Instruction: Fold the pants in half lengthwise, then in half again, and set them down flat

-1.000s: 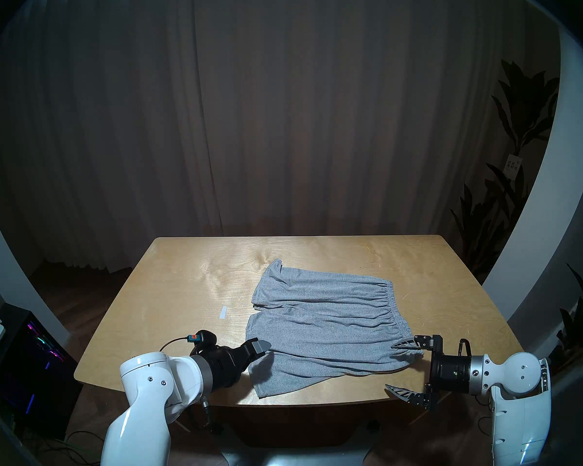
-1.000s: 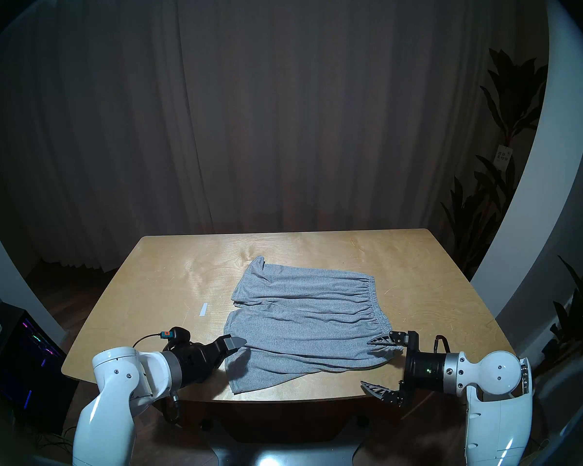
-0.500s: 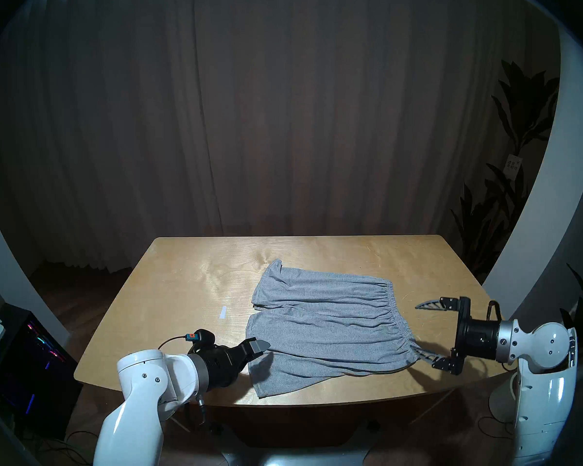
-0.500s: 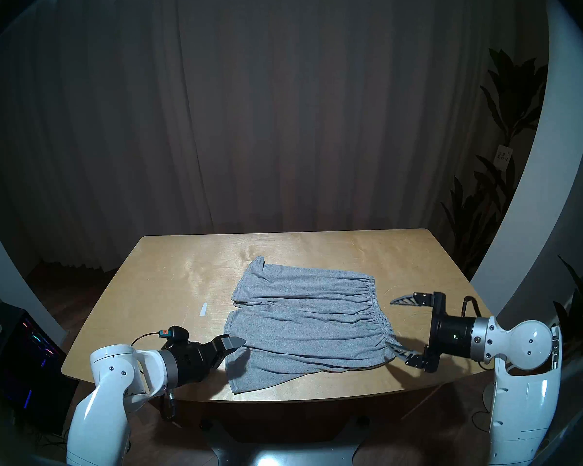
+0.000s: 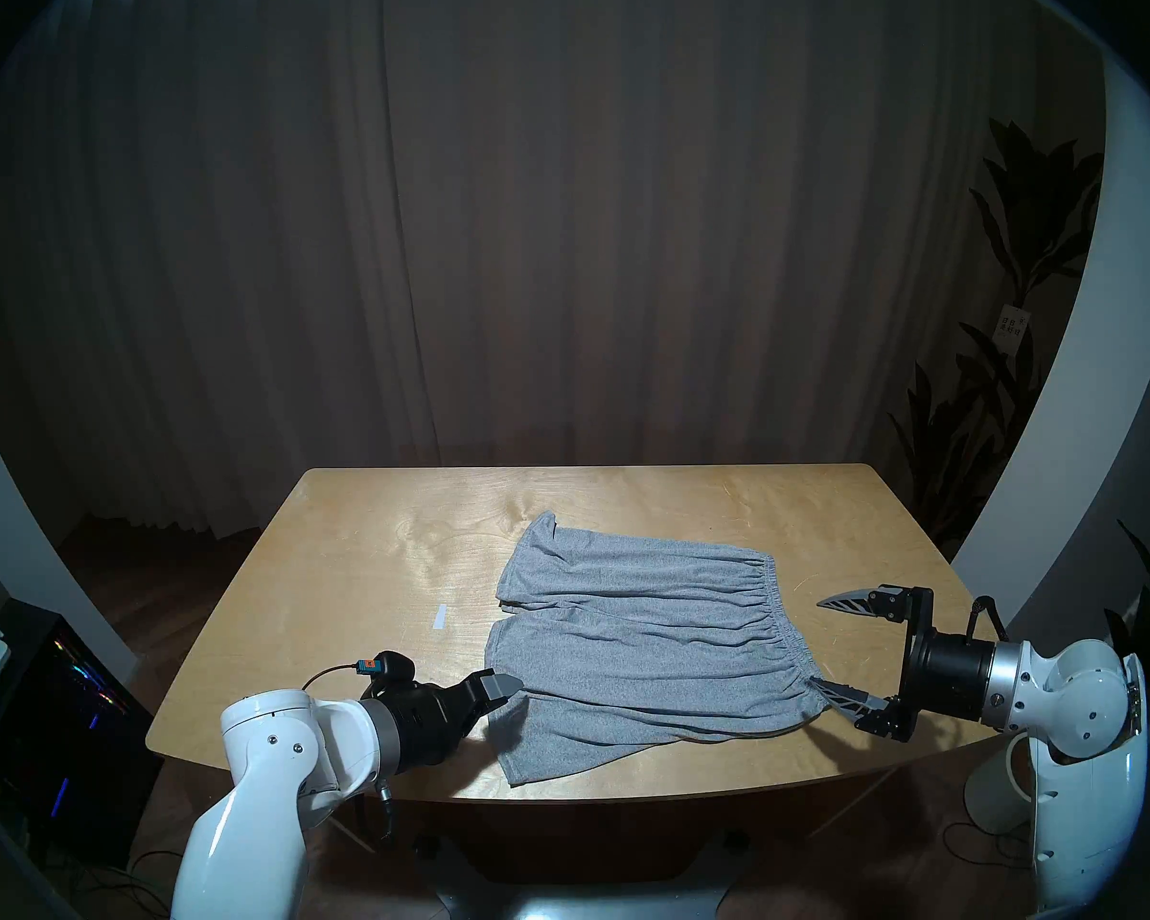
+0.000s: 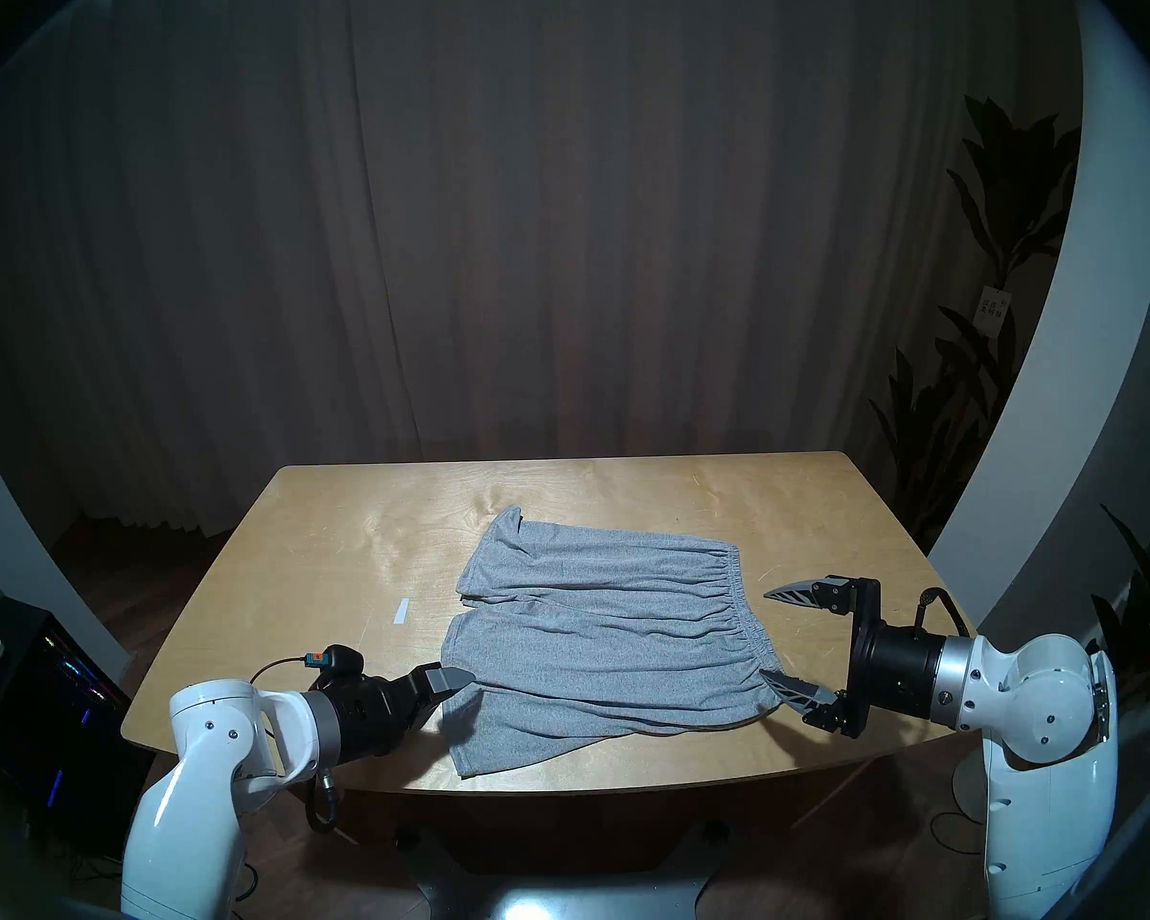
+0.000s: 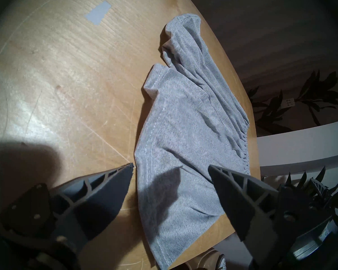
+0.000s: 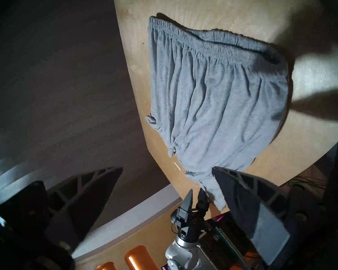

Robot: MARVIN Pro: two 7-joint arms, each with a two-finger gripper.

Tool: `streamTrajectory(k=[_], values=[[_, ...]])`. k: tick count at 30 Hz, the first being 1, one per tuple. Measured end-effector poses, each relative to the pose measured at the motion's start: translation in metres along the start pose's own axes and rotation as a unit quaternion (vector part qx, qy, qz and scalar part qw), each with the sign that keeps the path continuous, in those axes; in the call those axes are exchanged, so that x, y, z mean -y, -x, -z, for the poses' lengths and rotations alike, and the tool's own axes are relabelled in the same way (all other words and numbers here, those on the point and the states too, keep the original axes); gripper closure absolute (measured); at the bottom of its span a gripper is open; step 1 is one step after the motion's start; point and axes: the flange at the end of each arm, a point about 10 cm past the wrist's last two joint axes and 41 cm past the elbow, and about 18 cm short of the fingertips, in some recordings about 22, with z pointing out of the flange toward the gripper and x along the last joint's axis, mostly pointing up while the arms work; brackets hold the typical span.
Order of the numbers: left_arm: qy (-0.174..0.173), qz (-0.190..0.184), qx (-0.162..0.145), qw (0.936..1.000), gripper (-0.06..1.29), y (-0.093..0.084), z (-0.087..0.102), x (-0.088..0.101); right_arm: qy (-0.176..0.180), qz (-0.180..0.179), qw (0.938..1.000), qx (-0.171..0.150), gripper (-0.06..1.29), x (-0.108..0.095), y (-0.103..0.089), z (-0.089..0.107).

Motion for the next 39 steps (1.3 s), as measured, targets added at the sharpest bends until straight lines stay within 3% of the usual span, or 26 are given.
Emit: streamTrajectory(k=[10, 20, 39], values=[[0.007, 0.000, 0.005, 1.0000, 0.11, -0.002, 0.001, 0.002, 0.036, 0.047, 0.9981, -0.016, -0.01, -0.039, 0.004, 0.005], [0.010, -0.010, 0.018, 0.9997, 0.16, -0.009, -0.002, 0.006, 0.098, 0.073, 0.9914, -0.046, -0.01, -0.076, 0.005, -0.001], [0.017, -0.016, 0.035, 0.9991, 0.20, -0.023, -0.006, 0.008, 0.080, 0.087, 0.9909, -0.064, 0.00, -0.071, 0.001, -0.035]])
